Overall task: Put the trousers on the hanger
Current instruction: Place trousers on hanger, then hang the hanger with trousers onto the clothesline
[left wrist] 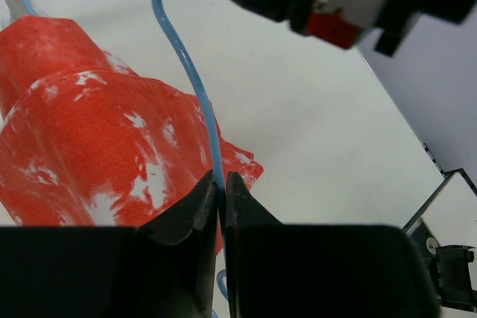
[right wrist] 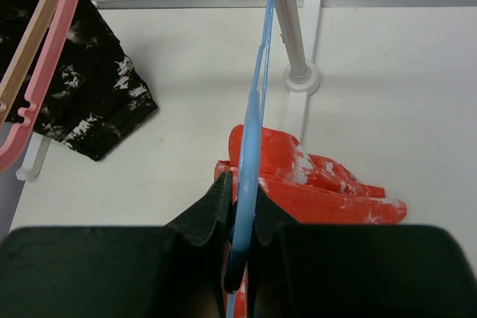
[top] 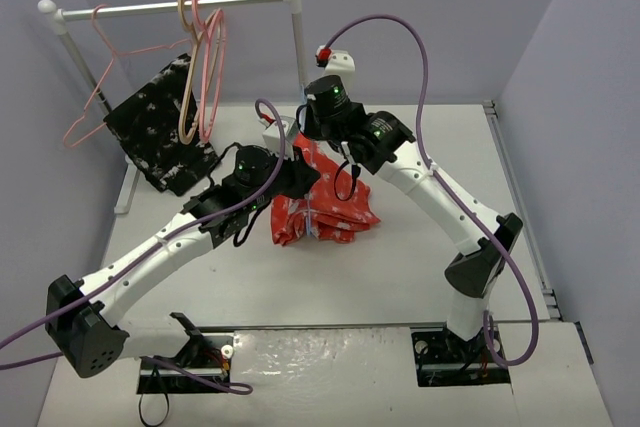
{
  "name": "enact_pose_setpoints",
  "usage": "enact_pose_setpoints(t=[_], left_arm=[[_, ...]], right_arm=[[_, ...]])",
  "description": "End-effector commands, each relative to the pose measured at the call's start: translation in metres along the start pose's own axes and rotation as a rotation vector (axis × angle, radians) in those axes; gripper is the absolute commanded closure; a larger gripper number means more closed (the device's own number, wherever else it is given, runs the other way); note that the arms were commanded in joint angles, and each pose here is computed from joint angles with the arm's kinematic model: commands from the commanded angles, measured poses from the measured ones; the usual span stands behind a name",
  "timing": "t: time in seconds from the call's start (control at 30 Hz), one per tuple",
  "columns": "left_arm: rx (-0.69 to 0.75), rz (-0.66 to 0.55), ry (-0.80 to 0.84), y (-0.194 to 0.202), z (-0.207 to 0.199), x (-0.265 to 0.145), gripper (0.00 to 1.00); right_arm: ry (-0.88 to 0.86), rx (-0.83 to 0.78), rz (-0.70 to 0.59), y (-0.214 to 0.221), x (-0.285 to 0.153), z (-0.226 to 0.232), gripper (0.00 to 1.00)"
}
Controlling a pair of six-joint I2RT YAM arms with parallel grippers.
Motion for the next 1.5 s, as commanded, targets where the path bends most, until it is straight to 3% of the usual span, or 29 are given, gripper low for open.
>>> enact_pose_setpoints(t=[0.0, 0.1, 0.2, 0.33, 0.47, 0.67, 0.97, 1.17, 1.47], left_arm=[[-0.003, -0.241, 0.127, -0.080, -0.039, -0.028, 1.00], [-0.010, -0.278, 0.114, -0.093, -0.041, -0.040, 1.00], [-0.019, -0.343, 0.092, -0.110, -0.040, -0.060, 1.00], [-0.018, -0.402, 0.080, -0.126, -0.041, -0.077, 1.00], [-0.004, -0.440, 0.069, -0.139, -0.042, -0.089, 1.00], [-0.003, -0.451, -0.023, -0.153, -0.031, -0.104, 1.00], [0.003, -0.485, -0.103, -0.159, -0.015, -0.123, 1.00], [0.031, -0.543, -0.159, -0.178, -0.005, -0.135, 1.00], [0.077, -0.612, -0.215, -0.223, 0.015, -0.132, 1.00]], right_arm=[[-0.139, 0.127, -0.170, -0.057, -0.033, 0.025, 1.00], [-0.160, 0.118, -0.167, -0.058, -0.036, 0.024, 0.90], [-0.188, 0.114, -0.183, -0.064, -0.047, 0.023, 0.58], [-0.215, 0.116, -0.197, -0.071, -0.058, 0.021, 0.26], [-0.237, 0.114, -0.206, -0.075, -0.072, 0.018, 0.10], [-0.298, 0.143, -0.284, -0.100, -0.127, 0.004, 0.01], [-0.307, 0.168, -0.447, -0.128, -0.207, -0.038, 0.00], [-0.130, 0.142, -0.485, -0.114, -0.210, -0.080, 0.00], [0.013, 0.121, -0.434, -0.073, -0.191, -0.111, 0.00]])
Point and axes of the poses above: each gripper's point midway between its finger pads, its own x axis out along the fingers, its own z axis along the line the jaws close on, y = z × x, the point moved 3 cm from there along -x, back along the fingers, and after that the axes turned 1 degree about x, right-handed, at the moved point
